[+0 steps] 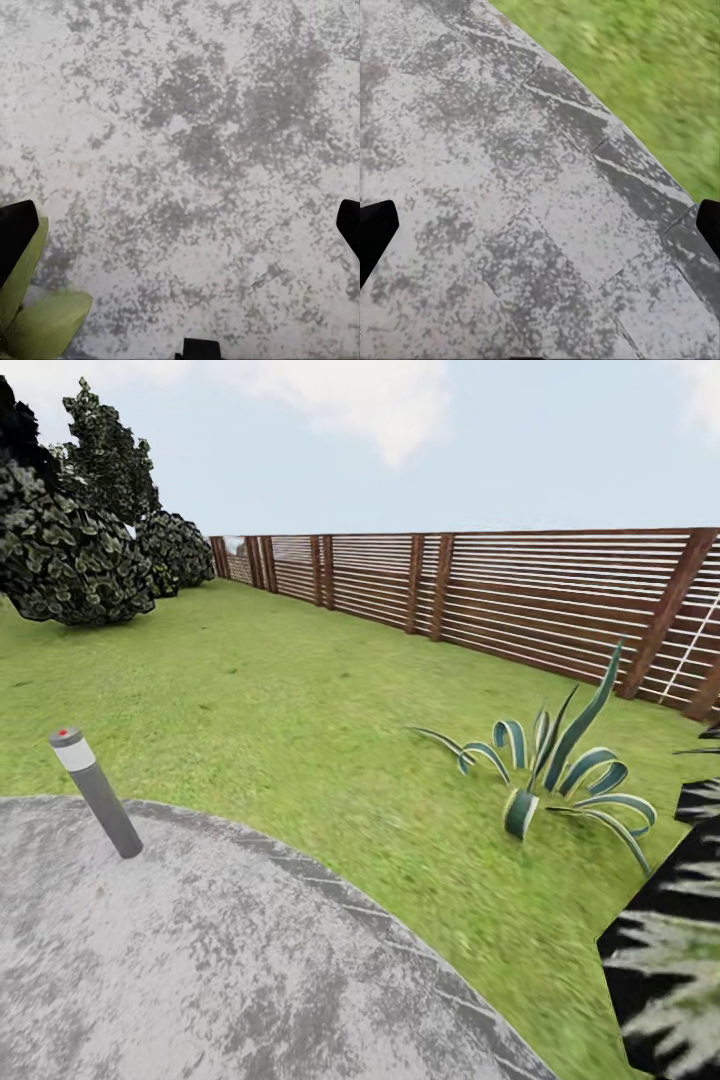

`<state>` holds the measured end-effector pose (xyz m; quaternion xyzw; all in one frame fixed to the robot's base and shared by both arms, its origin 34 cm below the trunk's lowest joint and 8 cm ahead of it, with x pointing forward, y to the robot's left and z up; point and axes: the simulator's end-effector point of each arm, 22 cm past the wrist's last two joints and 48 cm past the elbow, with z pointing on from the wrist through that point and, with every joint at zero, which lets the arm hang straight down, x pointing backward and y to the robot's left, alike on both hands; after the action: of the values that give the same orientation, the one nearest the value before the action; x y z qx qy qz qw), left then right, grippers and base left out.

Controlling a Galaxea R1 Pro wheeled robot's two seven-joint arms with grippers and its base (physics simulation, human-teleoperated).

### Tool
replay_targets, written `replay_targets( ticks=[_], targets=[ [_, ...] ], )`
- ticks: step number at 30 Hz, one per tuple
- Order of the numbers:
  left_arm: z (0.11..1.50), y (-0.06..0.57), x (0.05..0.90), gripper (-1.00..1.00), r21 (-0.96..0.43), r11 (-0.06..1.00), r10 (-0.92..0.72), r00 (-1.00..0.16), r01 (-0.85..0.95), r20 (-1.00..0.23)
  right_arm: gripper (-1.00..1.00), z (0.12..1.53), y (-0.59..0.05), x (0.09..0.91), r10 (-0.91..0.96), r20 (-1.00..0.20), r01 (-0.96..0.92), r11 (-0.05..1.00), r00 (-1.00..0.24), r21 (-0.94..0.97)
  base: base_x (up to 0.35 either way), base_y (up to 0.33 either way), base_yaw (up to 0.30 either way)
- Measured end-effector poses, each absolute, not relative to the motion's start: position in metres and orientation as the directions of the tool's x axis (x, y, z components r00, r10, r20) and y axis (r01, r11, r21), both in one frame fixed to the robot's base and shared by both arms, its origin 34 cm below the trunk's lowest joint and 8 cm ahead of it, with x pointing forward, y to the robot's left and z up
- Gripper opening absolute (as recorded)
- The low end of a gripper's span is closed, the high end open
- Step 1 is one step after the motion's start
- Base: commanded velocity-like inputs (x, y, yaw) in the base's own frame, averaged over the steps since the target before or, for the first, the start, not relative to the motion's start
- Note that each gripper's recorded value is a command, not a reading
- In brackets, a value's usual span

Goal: Pick up the pesticide atomizer in the garden and spray insectifuge to fully cover both potted plants in the garden.

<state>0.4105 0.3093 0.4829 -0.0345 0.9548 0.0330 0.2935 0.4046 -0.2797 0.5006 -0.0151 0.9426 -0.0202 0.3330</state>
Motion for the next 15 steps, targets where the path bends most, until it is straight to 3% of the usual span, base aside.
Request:
replay_targets(
  ticks=[15],
  targets=[
    [0.4791,0.3097,0.4053,1.0,0.044,0.995,-0.048,-0.833,-0.087,-0.551,1.0,0.4971,-0.2797,0.4002,-0.042,-0.617,-0.016,0.999,-0.786,-0.048,0.339,-0.001,0.235]
  ],
)
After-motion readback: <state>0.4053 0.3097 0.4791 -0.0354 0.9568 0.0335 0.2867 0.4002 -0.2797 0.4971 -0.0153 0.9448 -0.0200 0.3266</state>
